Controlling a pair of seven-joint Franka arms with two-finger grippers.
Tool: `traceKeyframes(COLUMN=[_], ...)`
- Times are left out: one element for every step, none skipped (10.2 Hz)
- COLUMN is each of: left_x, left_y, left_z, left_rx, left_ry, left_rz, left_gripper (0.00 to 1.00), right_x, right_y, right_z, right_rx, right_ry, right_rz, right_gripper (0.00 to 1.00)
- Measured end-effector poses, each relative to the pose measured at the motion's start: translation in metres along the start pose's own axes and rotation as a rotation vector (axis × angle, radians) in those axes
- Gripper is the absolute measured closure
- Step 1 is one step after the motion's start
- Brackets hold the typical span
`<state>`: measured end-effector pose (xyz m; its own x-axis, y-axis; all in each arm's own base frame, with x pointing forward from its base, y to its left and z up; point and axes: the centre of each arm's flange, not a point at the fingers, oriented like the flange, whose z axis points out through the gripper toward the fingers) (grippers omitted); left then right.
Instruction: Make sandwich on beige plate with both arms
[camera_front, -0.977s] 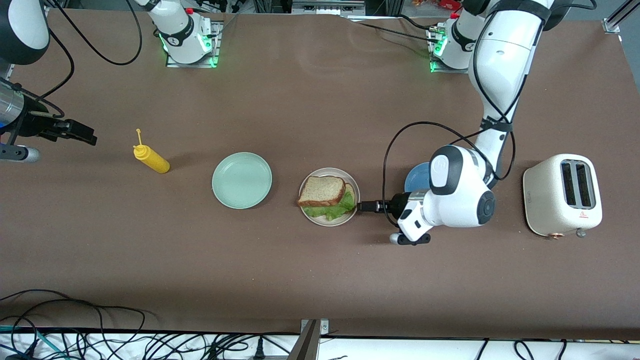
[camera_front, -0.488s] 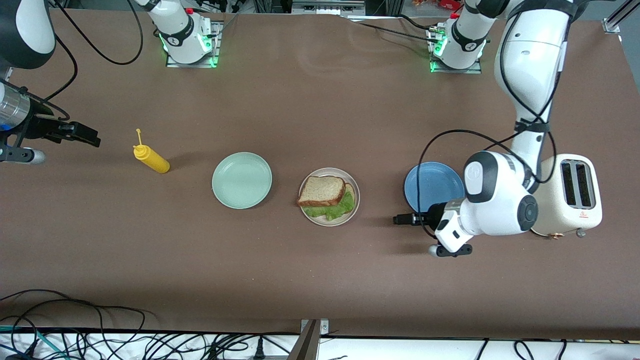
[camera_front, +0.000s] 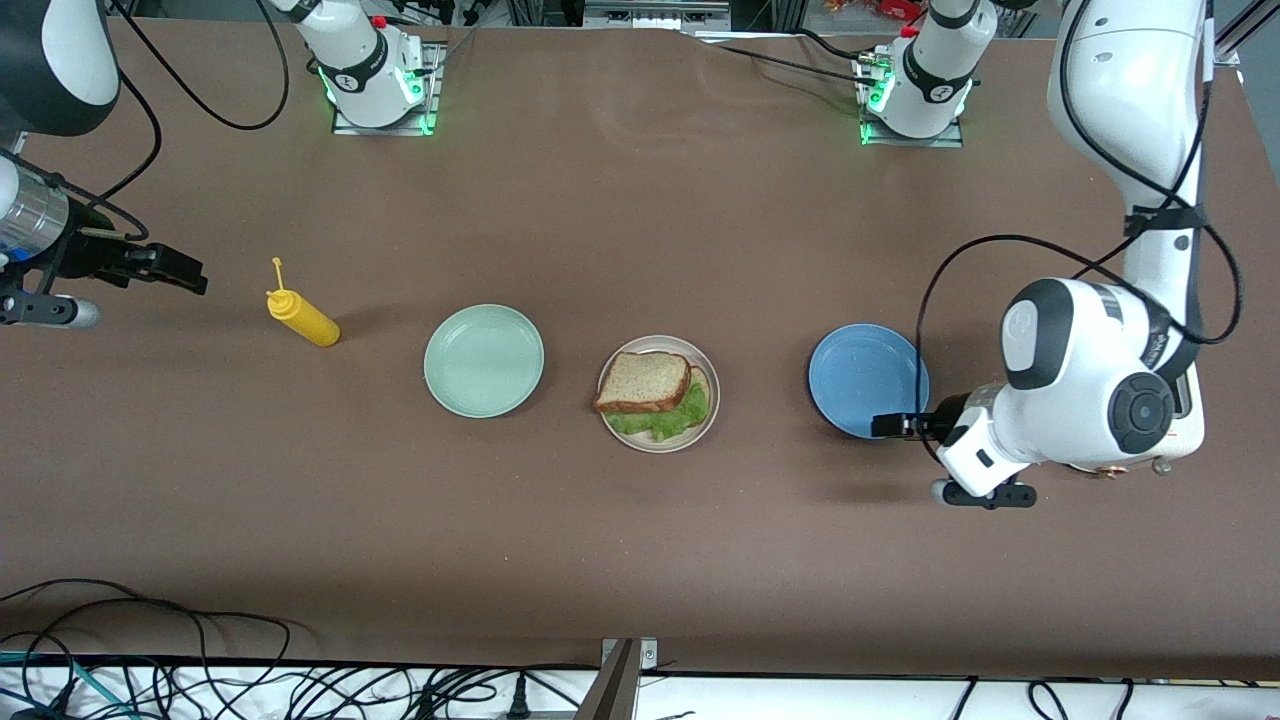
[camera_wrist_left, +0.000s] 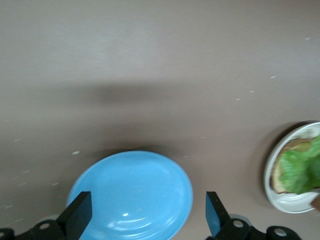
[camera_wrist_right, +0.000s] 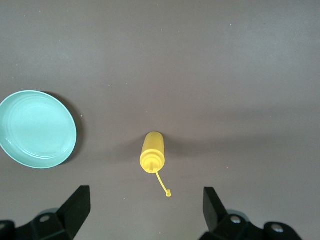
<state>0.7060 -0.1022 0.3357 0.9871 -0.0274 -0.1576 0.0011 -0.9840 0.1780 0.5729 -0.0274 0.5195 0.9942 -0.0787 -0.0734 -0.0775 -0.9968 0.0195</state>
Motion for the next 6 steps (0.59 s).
traceKeyframes(left_x=[-0.002, -0.004, -0.007, -0.011, -0.016, -0.022], left_y=[-0.01, -0.018, -0.026, -0.032, -0.036, -0.037], left_z=[-0.01, -0.021, -0.032, -0.042, -0.052, -0.061], left_rx=[0.045, 0.074, 0.092, 0.113, 0.139, 0.161], left_ry=[0.005, 0.011, 0.012, 0.011, 0.001, -0.014], left_rz=[0.004, 0.003, 0.001, -0.001, 0.001, 0.007], left_gripper=[0.0, 0.0, 0.0, 0.0, 0.0, 0.0], right_x=[0.0, 0.0, 0.0, 0.0, 0.001, 0.001], right_y=[0.0, 0.0, 0.0, 0.0, 0.0, -0.001], right_z=[-0.002, -0.002, -0.003, -0.004, -0.005, -0.005], right_rx=[0.0, 0.0, 0.0, 0.0, 0.001, 0.001], right_ry=[0.003, 0.006, 0.008, 0.01, 0.013, 0.014], right_rz=[0.004, 0.008, 0.012, 0.017, 0.023, 0.026], right_gripper=[0.0, 0.0, 0.0, 0.0, 0.0, 0.0])
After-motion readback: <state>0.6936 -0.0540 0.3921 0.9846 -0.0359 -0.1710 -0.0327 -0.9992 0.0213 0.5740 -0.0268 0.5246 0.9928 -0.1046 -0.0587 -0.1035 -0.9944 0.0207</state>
